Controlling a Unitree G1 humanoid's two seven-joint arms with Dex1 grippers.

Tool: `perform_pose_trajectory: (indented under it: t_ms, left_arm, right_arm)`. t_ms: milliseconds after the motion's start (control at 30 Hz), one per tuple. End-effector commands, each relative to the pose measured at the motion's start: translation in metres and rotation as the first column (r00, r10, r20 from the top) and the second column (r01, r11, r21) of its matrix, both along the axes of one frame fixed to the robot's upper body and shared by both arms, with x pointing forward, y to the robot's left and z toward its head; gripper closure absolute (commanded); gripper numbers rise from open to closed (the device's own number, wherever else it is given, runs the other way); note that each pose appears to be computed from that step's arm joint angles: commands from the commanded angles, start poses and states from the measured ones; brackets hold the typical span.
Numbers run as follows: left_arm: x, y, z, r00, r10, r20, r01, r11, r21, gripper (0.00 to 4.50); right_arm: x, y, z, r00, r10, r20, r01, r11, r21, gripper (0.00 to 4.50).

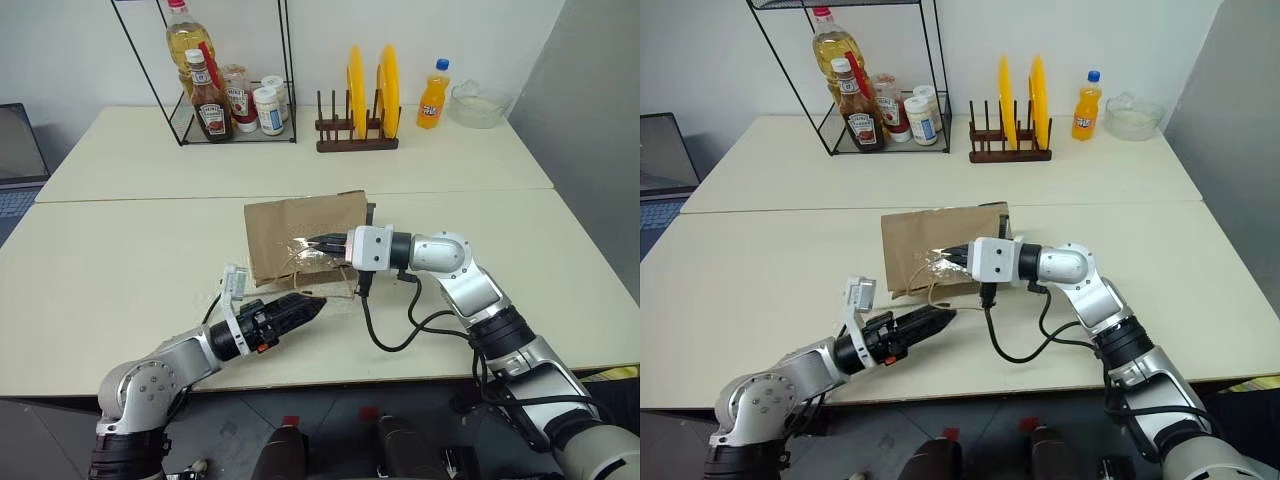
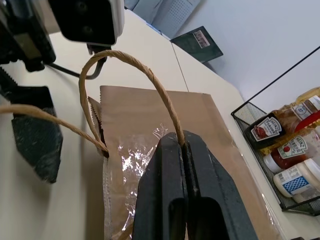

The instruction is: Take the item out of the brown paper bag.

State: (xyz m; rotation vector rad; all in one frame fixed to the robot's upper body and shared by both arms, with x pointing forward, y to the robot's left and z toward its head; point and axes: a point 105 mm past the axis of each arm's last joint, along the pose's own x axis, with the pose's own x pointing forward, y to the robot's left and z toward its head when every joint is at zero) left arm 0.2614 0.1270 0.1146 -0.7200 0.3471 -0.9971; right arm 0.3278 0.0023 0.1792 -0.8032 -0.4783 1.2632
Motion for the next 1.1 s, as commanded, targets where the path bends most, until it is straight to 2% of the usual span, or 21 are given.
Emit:
perform_pose_trajectory:
  t_ms: [33,200,433,700,833,933,1033,1100]
  left_arm:
    - [-0.001,0.001,0.012,1.0,-0.007,0.02,0.008,0.999,-0.04,0.0]
    - [0.001,0.002,0.006,1.0,0.007,0.002,-0.007,1.0,-0.03,0.0]
    - [0.005,0.004,0.027,0.999,0.039,0.008,-0.038,0.992,-0.123,0.0]
    - [-0.003,-0.005,0.034,1.0,0.012,0.008,-0.011,0.991,-0.134,0.0]
    - [-0.004,-0.009,0.026,1.0,0.006,-0.024,-0.008,0.995,-0.103,0.0]
    - [0.002,-0.012,0.003,0.995,0.038,-0.091,-0.04,0.999,-0.026,0.0]
    - [0.007,-0.012,-0.01,0.991,0.076,-0.109,-0.073,0.997,0.028,0.54]
    - [0.007,-0.012,-0.014,0.99,0.084,-0.116,-0.081,0.996,0.036,1.2]
  right_arm:
    - [-0.002,0.0,0.01,0.999,0.013,0.039,-0.015,1.0,0.027,4.47]
    - [-0.002,0.0,0.01,0.999,0.014,0.044,-0.015,1.0,0.025,4.47]
    - [0.001,-0.005,0.007,0.999,0.002,0.04,-0.003,1.0,0.011,4.47]
    - [0.003,-0.007,0.003,0.999,-0.004,0.036,0.004,1.0,0.002,4.47]
    - [0.005,-0.007,0.003,0.999,-0.007,0.034,0.007,1.0,0.002,4.47]
    - [0.004,-0.005,0.008,0.999,0.001,0.041,-0.001,1.0,0.012,4.47]
    - [0.002,-0.002,0.011,0.999,0.01,0.047,-0.011,1.0,0.018,4.5]
    - [0.002,-0.001,0.013,0.999,0.012,0.05,-0.014,1.0,0.022,4.5]
